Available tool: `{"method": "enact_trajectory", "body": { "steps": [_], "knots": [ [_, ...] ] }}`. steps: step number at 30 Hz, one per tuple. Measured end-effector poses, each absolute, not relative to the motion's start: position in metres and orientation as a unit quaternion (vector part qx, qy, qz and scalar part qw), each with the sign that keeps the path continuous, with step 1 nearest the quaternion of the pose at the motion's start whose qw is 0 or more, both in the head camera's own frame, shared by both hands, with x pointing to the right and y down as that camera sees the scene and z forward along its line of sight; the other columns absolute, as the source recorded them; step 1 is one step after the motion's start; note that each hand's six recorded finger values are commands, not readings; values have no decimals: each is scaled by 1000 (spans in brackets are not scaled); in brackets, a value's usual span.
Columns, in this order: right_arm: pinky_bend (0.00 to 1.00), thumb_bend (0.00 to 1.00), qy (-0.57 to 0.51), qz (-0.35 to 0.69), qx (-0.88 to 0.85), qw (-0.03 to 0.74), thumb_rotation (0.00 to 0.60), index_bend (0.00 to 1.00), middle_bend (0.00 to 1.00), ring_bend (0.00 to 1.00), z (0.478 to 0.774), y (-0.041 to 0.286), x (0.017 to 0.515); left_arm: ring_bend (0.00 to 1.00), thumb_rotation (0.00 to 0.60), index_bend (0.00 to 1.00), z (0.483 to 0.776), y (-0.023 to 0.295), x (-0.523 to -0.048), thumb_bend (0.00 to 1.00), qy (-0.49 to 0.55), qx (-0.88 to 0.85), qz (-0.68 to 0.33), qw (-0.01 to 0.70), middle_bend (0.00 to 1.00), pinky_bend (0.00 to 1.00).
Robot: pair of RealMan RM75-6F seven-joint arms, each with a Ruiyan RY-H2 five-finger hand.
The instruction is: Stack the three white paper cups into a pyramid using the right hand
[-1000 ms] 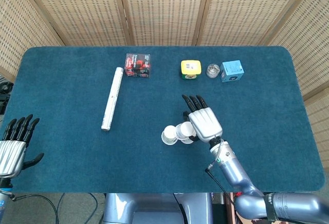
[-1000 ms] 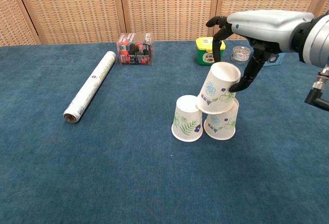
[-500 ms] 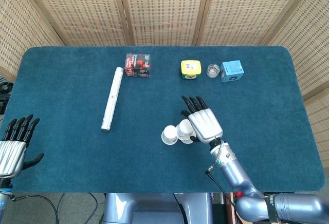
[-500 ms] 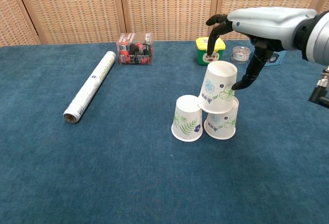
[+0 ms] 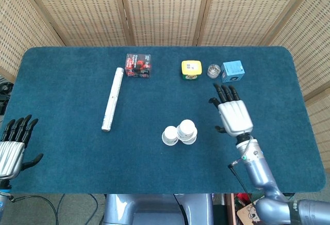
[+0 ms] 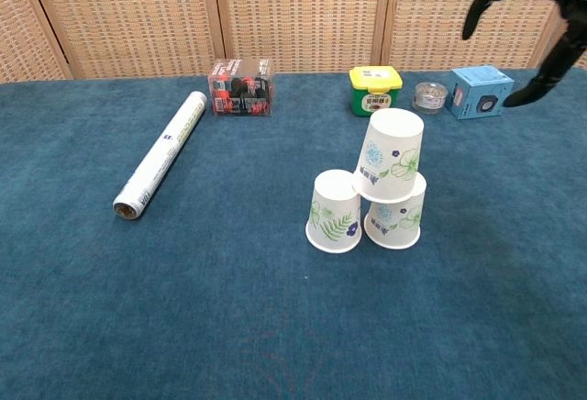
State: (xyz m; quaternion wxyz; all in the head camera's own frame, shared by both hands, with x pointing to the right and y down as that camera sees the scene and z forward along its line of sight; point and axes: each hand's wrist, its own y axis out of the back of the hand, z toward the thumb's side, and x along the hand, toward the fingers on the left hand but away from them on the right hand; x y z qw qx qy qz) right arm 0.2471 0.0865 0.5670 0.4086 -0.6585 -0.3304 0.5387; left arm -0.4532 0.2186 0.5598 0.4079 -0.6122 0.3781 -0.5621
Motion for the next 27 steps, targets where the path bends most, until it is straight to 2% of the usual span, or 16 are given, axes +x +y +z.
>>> {"method": "enact_trajectory", "body": {
  "steps": [9,14,20,27],
  "knots": [
    [0,80,-364,546,-642,397,600,220,0,0,559,108,307,0,600,0,559,220,-450,209,376,-613,-559,412,0,0],
    [0,80,-374,552,-630,398,600,142,0,0,565,140,346,0,600,0,559,221,-450,209,380,-613,-557,412,0,0],
    [0,80,-374,558,-624,398,600,1,0,0,577,185,388,0,600,0,559,220,-451,209,381,-611,-557,414,0,0],
    [0,80,-375,561,-623,396,600,0,0,0,582,220,403,0,600,0,560,220,-451,210,382,-610,-556,415,0,0]
  ]
}}
